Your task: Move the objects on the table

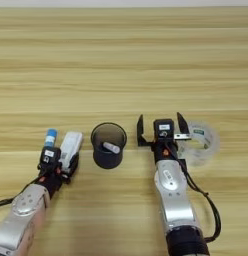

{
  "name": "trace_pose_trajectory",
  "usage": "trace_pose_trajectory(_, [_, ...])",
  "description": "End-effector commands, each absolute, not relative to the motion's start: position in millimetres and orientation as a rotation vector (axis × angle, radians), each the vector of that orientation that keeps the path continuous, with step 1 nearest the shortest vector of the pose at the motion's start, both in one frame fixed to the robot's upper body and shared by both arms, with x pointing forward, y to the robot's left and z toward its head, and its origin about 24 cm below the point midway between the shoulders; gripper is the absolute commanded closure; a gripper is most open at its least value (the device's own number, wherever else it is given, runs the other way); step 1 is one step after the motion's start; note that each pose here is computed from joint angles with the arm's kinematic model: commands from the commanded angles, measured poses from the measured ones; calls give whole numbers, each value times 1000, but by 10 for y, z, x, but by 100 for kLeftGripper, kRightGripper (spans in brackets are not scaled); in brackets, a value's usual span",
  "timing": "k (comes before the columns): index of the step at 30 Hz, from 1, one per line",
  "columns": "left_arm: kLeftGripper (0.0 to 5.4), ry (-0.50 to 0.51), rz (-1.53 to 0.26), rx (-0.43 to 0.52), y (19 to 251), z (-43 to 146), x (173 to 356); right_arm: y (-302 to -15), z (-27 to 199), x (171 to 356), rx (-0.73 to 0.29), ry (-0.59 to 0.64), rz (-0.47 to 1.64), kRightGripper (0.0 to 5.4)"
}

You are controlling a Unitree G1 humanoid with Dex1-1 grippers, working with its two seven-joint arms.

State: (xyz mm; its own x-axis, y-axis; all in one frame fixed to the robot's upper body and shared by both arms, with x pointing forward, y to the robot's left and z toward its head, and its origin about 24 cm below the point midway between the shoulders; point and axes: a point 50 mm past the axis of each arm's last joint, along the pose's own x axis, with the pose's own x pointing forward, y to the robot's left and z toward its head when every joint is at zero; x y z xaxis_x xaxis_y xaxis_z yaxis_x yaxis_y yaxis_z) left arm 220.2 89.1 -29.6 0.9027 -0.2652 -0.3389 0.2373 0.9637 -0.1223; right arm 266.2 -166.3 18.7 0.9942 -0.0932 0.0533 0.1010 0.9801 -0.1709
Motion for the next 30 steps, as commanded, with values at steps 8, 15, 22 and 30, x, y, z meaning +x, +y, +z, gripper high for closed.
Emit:
trace_pose_trajectory(8, [254, 369, -272, -89, 769, -330, 2257, -1631, 212, 2679, -168, -51, -93, 0])
trace_pose_trajectory(15, [254, 381, -281, -80, 740, -369, 2279, -1631, 212, 2679, -168, -51, -94, 0])
trace_pose_trajectory(22, [254, 392, -290, -71, 708, -405, 2299, -1634, 217, 2672, -168, -52, -96, 0])
trace_pose_trajectory(30, [254, 409, -297, -62, 683, -456, 2309, -1635, 224, 2666, -168, -54, -97, 0])
